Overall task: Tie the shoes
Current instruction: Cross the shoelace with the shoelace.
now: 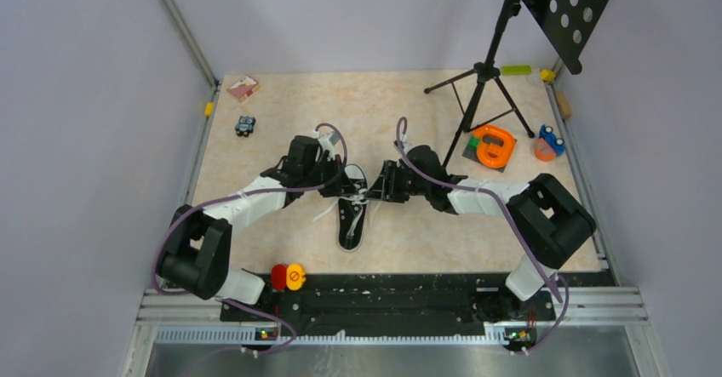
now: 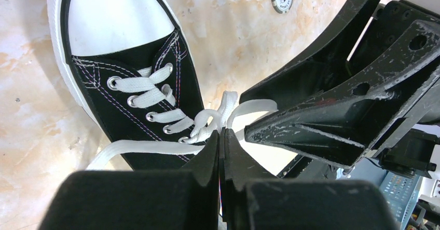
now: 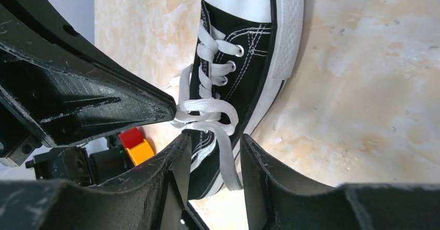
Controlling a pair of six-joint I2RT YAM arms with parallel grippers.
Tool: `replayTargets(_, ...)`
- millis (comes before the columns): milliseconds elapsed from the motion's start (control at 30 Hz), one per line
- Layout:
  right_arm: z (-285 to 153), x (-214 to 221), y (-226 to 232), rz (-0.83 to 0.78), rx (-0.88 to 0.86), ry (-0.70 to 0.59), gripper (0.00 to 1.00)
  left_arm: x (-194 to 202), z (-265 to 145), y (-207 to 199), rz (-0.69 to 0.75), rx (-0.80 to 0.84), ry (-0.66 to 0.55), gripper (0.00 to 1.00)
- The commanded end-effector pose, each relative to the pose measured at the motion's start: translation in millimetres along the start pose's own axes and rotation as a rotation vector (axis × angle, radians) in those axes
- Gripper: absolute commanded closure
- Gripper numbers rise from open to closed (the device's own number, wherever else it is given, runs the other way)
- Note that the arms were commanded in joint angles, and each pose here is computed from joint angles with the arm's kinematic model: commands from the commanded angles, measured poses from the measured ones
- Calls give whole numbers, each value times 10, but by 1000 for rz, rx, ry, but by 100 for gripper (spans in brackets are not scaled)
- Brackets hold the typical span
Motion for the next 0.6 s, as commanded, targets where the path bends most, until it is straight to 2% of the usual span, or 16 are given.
replayTargets(0, -131, -110, -9, -32, 25, -61, 59, -93, -57, -73, 38, 37, -48, 100)
replayTargets(200, -180, -113, -19, -43, 45, -75, 60, -97, -57, -77, 37, 38, -47, 100)
replayTargets(300, -178, -110, -13, -47, 35, -69, 66, -99, -56, -77, 37, 38, -47, 100)
replayTargets(567, -182, -20, -73, -150, -2, -43, 62, -105, -57, -83, 37, 40, -46, 100)
Point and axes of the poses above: each gripper's point midway between its finger pads, its own z axis out along the fingers, its own y axis along the line the jaws close on, x = y × z, the point moved 8 cm from there along -z, back along the fingers, and after that the axes turned 6 degrees about z, right-handed, at the moved point
